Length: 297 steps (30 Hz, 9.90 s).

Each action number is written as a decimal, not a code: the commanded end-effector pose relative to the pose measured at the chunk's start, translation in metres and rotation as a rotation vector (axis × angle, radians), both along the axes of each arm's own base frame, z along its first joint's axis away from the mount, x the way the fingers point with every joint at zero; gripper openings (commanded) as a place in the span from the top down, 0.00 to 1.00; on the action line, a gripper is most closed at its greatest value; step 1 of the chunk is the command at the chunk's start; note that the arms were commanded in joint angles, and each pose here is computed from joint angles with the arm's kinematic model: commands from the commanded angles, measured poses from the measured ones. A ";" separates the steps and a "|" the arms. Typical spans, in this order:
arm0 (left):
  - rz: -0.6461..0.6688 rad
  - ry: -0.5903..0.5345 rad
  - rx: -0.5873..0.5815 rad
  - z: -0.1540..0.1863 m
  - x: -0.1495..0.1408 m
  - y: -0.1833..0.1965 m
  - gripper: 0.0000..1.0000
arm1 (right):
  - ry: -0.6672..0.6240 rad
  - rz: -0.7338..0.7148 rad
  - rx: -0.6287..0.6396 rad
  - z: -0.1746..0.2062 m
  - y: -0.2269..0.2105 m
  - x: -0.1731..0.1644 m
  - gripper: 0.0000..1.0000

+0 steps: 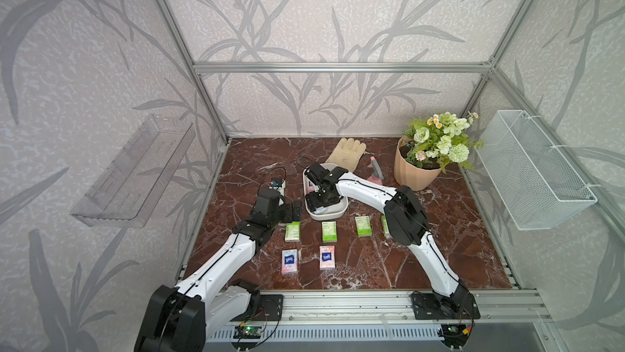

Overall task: Take the pocket tissues out of the storage box
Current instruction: Pick up the pocket tissues from the storage box, then place the pocket tissues at the center of the board, then pick up the pocket tissues from the storage box, then place the pocket tissues at the center of the board.

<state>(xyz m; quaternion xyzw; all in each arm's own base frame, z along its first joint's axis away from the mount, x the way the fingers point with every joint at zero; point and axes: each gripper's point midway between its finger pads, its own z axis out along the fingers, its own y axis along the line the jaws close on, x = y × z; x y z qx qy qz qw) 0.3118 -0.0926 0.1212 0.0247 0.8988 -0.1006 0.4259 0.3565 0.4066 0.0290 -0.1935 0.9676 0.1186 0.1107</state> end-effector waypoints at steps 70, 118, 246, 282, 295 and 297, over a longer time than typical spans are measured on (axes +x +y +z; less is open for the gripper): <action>0.034 -0.081 0.030 0.008 0.021 0.004 0.00 | 0.027 -0.428 -0.072 0.109 -0.167 -0.148 0.58; 0.017 -0.076 0.033 0.005 0.019 -0.001 0.00 | 0.113 -0.422 -0.190 0.065 -0.180 -0.184 0.21; -0.003 -0.093 0.005 0.006 0.021 -0.007 0.00 | -0.337 -0.197 0.011 0.149 -0.105 -0.054 0.48; -0.013 -0.085 0.014 0.001 0.019 -0.007 0.00 | -0.050 -0.475 -0.158 0.009 -0.278 -0.208 0.47; -0.019 -0.077 0.013 -0.001 0.019 -0.009 0.00 | -0.019 -0.450 -0.185 -0.009 -0.278 -0.212 0.46; -0.020 -0.072 0.013 -0.003 0.019 -0.009 0.00 | -0.015 -0.456 -0.194 -0.011 -0.280 -0.214 0.45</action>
